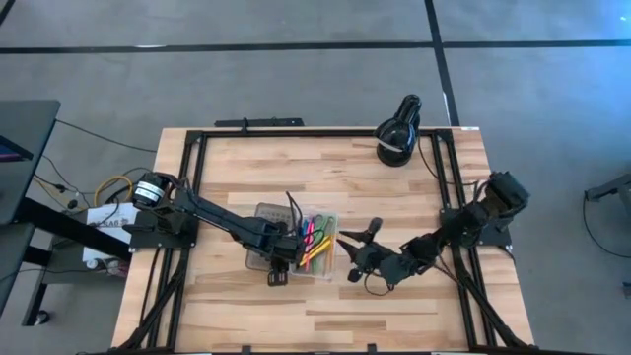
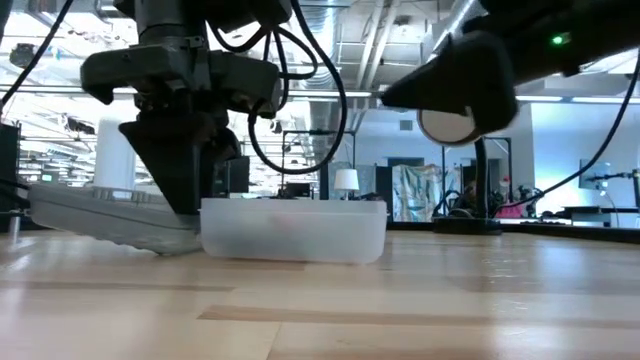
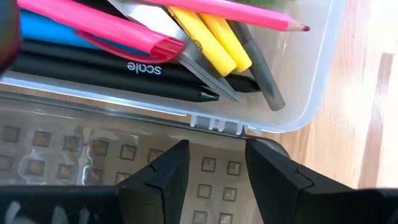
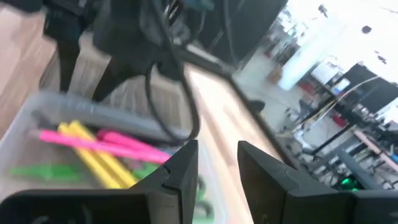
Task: Pick & place school supplies into a supply box
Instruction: Close the transparent supply box
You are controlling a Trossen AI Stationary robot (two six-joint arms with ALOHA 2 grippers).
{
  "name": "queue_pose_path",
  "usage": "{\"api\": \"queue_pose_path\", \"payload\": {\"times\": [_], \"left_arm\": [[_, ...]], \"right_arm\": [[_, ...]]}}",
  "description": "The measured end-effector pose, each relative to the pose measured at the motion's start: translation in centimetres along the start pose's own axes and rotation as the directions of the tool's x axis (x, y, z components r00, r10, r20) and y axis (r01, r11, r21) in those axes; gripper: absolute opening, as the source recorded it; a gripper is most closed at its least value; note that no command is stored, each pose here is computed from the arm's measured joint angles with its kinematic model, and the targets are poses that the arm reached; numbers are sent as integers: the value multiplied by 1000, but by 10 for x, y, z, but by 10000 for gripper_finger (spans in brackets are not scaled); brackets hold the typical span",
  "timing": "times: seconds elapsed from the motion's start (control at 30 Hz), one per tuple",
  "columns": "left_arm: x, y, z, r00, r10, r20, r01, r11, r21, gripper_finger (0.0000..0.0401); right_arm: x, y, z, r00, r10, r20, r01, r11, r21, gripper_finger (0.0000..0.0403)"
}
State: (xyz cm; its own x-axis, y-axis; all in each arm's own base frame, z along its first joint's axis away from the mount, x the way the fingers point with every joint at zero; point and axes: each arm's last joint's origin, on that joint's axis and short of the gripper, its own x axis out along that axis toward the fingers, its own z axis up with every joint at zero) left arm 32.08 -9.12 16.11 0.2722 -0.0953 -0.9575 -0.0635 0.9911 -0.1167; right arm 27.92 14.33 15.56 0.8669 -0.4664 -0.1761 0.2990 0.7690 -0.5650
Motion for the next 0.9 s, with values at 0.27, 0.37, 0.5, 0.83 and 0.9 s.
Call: {"api": "queue_pose_path", "payload": {"times": [0.27,0.37,0.5,0.83,0.9], "left_arm": [[0,-1,6,998,-2,63,0,999,32,151],[0,-1,6,997,3,72,-6,999,47,151],[0,1,8,996,13,85,-18,998,56,151],[-1,2,11,993,24,113,-33,997,74,151],[-1,2,11,993,26,115,-35,996,78,151]], "right_arm": [[-14,-13,-14,984,56,-167,-53,998,20,107],[-18,-15,-19,965,142,-221,-135,990,47,107],[-18,-12,-28,925,251,-285,-241,968,69,107],[-5,-8,-40,893,295,-339,-280,955,94,107],[-2,-7,-43,885,300,-355,-285,954,97,107]]}}
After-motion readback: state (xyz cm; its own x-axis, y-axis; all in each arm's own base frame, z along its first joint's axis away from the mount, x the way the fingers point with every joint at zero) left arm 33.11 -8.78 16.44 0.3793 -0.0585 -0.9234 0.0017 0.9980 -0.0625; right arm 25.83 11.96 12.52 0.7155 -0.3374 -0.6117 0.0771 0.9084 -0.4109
